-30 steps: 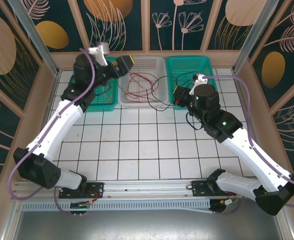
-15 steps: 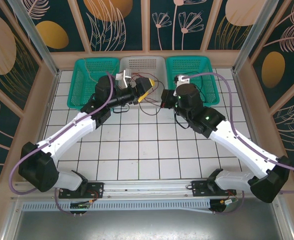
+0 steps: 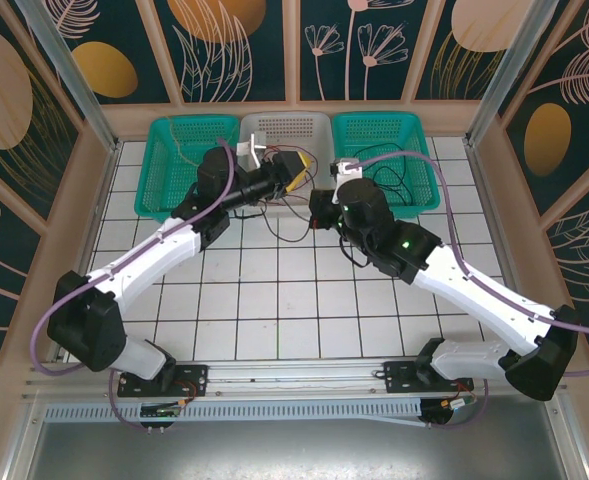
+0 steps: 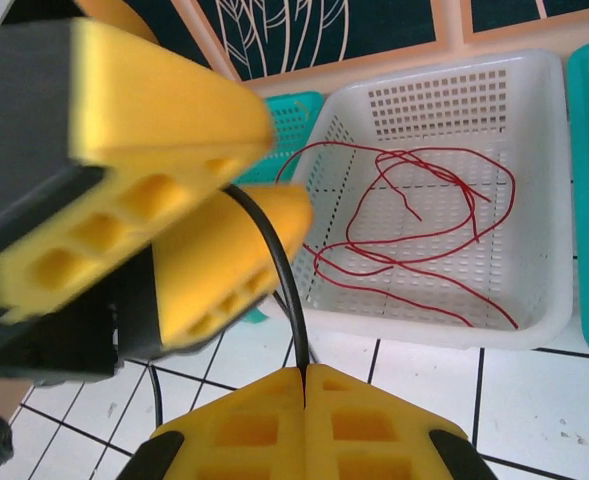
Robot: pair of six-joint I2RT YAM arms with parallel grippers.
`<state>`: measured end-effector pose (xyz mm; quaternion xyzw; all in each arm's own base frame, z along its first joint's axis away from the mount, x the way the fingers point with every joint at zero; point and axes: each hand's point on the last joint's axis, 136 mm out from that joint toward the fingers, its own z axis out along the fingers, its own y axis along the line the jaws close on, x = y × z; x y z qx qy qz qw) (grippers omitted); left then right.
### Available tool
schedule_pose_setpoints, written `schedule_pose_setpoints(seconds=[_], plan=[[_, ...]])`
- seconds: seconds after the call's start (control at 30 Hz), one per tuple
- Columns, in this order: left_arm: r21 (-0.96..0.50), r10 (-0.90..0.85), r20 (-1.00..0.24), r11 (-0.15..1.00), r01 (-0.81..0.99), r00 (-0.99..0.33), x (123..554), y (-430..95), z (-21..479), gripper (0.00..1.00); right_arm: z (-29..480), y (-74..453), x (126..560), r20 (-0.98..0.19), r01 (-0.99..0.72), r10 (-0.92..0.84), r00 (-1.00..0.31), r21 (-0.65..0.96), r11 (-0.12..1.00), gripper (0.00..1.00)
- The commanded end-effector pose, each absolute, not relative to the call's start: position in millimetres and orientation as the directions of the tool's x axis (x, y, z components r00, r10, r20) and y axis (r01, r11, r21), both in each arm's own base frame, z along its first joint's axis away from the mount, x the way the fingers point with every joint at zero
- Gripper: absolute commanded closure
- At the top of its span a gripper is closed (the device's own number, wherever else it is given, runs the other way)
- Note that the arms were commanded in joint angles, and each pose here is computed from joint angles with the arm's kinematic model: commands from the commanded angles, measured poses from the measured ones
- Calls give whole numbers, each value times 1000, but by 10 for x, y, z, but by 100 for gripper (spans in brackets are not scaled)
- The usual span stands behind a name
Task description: Untangle the cables
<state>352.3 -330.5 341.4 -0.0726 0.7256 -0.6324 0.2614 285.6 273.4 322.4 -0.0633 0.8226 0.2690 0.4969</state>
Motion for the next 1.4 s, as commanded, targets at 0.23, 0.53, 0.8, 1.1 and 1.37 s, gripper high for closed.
schedule_pose_setpoints(seconds=[0.23, 0.53, 0.8, 1.1, 1.37], plan=[[-868, -397, -485, 331, 371, -779, 3680, -3340, 3658, 100, 3353, 2570, 2786, -867, -358, 205, -455, 388, 849, 72], [-706, -341, -658, 590, 392, -671, 3860, -3108, 3821, 100, 3605, 2381, 2775, -806, -459, 339, -485, 565, 686, 33], [-773, -422, -581, 554, 309, -696, 3897, -3083, 3835, 100, 3495, 2860, 2855, -812, -532, 296, -503, 560, 635, 29], [-825, -536, -500, 534, 185, -680, 3971, -2957, 3845, 100, 3177, 3065, 3187, -772, -427, 364, -522, 606, 671, 34], [-847, -584, -476, 504, 166, -657, 3974, -2898, 3893, 100, 2931, 3198, 3376, -786, -327, 335, -520, 545, 772, 61]])
